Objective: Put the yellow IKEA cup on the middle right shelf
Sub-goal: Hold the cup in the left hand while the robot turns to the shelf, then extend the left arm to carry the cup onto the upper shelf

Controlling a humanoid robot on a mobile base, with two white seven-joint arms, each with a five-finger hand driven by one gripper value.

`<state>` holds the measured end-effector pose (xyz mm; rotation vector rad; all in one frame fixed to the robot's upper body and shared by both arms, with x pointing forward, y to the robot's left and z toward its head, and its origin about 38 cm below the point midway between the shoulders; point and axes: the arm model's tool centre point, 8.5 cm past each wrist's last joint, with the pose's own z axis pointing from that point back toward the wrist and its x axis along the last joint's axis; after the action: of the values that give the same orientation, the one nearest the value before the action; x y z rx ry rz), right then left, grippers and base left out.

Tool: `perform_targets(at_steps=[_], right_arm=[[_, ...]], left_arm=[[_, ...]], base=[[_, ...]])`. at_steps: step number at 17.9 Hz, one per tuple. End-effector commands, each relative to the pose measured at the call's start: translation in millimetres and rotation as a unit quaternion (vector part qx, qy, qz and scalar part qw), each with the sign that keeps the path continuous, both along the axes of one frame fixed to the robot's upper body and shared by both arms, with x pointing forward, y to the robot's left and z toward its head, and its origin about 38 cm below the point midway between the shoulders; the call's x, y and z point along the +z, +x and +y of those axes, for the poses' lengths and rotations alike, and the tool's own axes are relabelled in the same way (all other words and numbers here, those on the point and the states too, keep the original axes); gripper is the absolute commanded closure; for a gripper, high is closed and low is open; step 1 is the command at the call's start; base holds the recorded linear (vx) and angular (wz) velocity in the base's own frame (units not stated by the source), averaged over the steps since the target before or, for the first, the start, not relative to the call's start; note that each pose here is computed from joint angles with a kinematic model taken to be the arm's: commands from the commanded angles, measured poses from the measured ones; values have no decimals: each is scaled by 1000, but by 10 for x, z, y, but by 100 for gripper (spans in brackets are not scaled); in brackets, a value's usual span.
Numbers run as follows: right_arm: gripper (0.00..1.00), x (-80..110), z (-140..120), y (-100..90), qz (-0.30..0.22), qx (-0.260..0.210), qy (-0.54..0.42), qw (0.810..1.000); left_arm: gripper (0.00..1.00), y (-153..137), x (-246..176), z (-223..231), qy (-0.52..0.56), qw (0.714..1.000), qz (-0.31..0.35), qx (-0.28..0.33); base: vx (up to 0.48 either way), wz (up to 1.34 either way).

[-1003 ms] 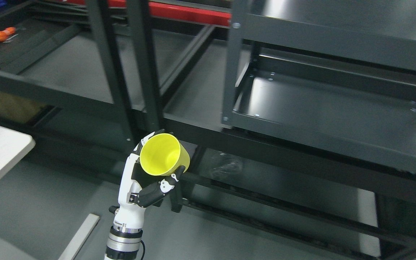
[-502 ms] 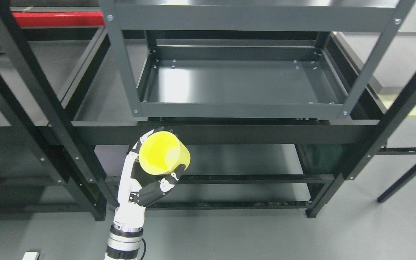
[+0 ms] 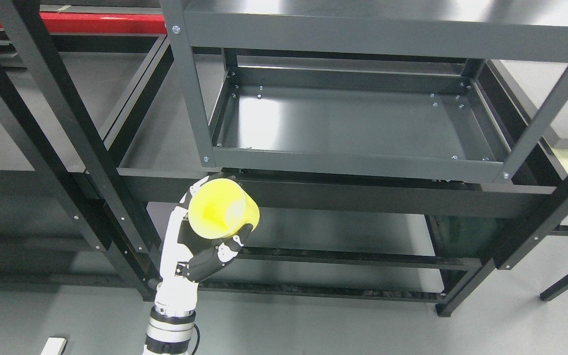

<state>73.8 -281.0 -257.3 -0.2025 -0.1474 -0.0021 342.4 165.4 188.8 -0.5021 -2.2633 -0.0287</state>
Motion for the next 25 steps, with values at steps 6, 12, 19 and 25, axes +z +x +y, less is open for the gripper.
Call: perform_targets(at_steps=[6,12,19,25], right_arm=[[1,1,-99,-95,7,-4,-6,1000],[1,1,-99,-95,7,-4,-6,1000],[1,1,-99,-95,7,-4,-6,1000],[1,1,-99,-95,7,-4,-6,1000]], left_arm=[[100,-30,20,-58,5,1000,-15,-12],[100,-152,54,-396,-2,997,-41,-63],[100,-296,325,-1110,23,976,-100,-190],[100,-454,540,-1788,82,941,-124,-304]], base=[[103,-139],[160,-104],[190,173],[82,21]])
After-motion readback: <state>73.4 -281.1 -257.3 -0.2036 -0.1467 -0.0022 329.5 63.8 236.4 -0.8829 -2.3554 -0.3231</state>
